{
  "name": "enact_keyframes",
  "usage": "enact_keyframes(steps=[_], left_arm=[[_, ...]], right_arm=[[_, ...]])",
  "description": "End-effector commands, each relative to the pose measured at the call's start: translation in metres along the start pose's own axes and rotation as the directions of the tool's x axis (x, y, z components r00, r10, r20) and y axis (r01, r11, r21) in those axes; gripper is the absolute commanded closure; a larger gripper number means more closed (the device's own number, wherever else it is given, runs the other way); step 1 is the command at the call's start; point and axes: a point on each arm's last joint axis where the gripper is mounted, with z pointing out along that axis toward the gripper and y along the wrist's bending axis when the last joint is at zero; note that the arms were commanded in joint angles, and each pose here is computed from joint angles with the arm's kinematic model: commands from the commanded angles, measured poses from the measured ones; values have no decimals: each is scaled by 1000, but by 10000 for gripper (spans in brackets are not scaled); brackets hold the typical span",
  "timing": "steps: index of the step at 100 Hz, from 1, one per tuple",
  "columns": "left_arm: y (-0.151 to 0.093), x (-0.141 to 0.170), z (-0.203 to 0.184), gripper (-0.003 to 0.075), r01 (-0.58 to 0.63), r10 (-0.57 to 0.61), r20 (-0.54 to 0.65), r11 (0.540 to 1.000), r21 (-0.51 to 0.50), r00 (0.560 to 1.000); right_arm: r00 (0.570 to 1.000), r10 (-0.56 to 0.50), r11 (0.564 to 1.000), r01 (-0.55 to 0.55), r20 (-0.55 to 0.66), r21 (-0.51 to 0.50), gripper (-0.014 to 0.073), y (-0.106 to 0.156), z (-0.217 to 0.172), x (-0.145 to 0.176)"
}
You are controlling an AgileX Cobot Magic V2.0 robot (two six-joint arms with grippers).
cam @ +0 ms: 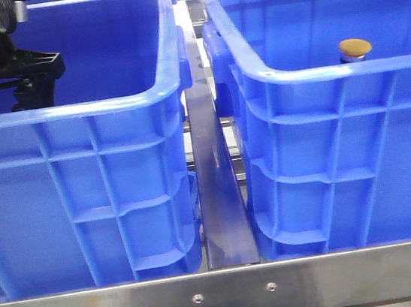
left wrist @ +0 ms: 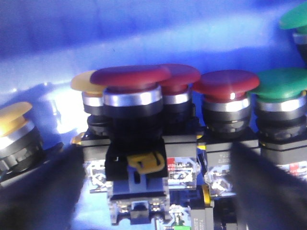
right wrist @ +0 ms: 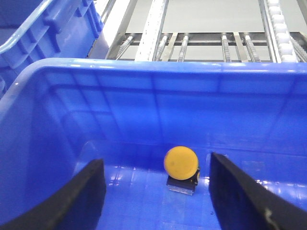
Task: Pick red and yellow buttons and place in box
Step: 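Close the left gripper on the red push button and lift it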
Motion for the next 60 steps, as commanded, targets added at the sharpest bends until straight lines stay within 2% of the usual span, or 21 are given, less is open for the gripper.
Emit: enact_keyframes(steps=[1, 16, 26, 43, 60], left_arm=[[2, -9, -28, 349, 24, -26, 102, 1000, 18, 994], [2, -9, -28, 533, 24, -26, 103, 1000, 18, 994], [2, -9, -28, 601, 24, -26, 103, 1000, 18, 994], [2, -9, -30, 617, 24, -26, 109, 1000, 19, 994], [-4, -5, -61, 617, -2, -6, 185, 999, 39, 983]], right_arm=[[997, -5, 1000, 3, 75, 24, 106, -1, -9, -16], [997, -5, 1000, 3, 75, 24, 106, -1, -9, -16], [997, -5, 1000, 3, 75, 24, 106, -1, -9, -16], [997, -5, 1000, 3, 75, 24, 106, -1, -9, -16], [997, -5, 1000, 3, 75, 24, 106, -1, -9, -16]])
